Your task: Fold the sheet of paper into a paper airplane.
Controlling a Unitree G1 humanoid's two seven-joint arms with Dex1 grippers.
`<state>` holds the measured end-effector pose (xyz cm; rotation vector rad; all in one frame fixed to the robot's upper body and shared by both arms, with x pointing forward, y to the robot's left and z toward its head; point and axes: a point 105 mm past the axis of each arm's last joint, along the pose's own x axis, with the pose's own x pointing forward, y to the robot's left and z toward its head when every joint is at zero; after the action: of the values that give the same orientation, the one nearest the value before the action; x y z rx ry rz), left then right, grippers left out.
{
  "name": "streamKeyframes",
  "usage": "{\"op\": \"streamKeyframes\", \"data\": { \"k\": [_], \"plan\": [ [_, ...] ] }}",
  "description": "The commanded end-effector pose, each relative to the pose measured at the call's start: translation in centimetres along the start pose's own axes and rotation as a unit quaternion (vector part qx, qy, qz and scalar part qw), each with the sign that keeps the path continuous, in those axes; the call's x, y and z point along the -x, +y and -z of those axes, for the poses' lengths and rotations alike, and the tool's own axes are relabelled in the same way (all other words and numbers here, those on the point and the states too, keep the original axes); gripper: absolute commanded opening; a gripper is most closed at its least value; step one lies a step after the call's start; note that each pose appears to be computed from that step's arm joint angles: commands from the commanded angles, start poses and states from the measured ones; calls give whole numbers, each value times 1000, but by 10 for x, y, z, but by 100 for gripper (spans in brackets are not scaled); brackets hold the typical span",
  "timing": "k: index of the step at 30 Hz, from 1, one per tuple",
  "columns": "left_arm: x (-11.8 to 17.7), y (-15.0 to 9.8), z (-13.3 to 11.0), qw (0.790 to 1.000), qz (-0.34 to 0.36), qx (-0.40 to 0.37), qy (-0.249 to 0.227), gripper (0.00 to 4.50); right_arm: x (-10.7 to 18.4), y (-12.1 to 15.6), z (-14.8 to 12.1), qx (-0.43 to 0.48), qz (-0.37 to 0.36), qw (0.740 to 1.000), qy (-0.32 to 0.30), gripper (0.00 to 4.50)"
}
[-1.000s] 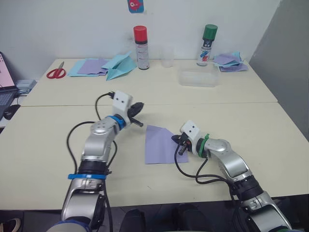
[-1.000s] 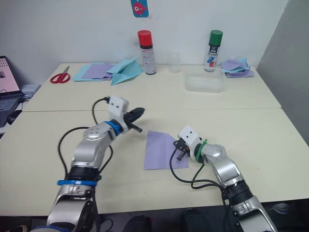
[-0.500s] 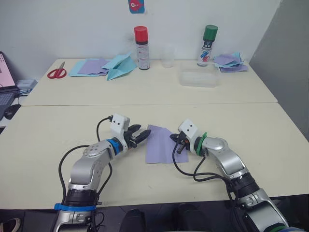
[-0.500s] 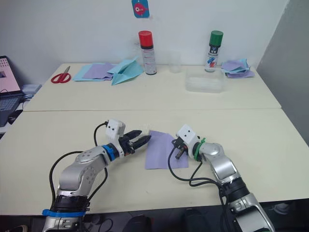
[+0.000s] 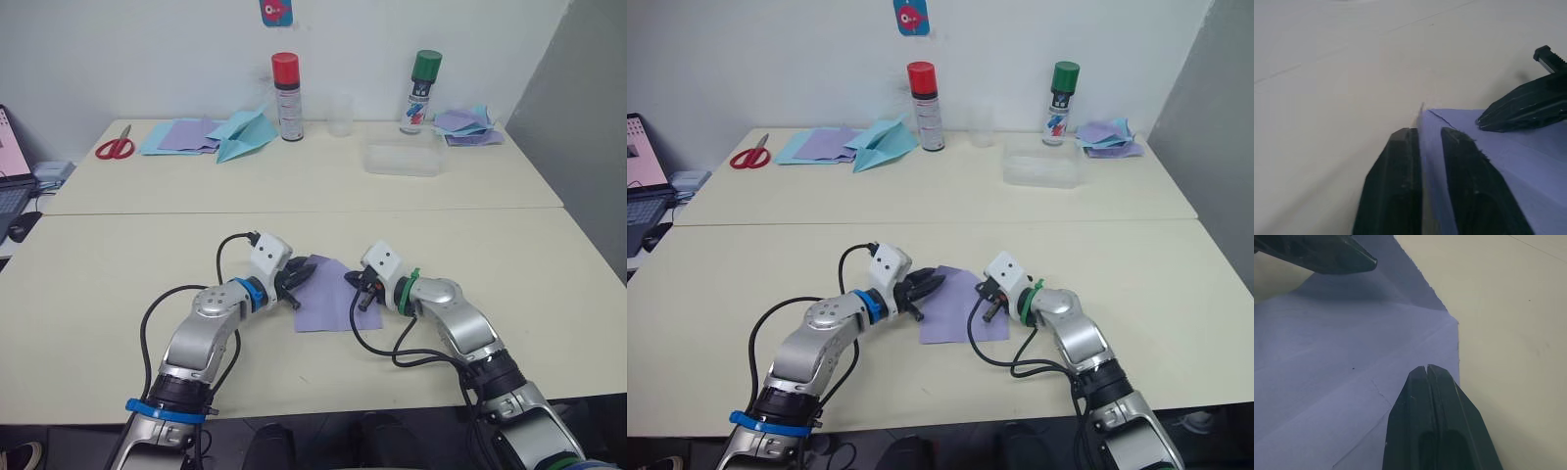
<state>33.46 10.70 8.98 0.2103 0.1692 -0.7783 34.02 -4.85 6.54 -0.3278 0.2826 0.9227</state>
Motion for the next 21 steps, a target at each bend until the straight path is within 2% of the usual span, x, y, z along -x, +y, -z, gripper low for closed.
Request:
{"op": "streamKeyframes", "data": {
  "k": [1, 7, 17, 21],
  "plan": [
    [-2, -6, -6, 994, 12, -110, 8, 1, -4, 13, 21, -18, -21, 999, 40, 0],
    [-8, -26, 3, 984, 56, -165, 36, 1, -6, 13, 18, -18, -22, 999, 38, 0],
    [-7, -29, 19, 976, 80, -193, 69, 1, -5, 12, 18, -19, -22, 999, 37, 0],
    [-7, -29, 24, 975, 90, -187, 81, 1, -6, 13, 9, -21, -26, 999, 13, 0]
  ]
}}
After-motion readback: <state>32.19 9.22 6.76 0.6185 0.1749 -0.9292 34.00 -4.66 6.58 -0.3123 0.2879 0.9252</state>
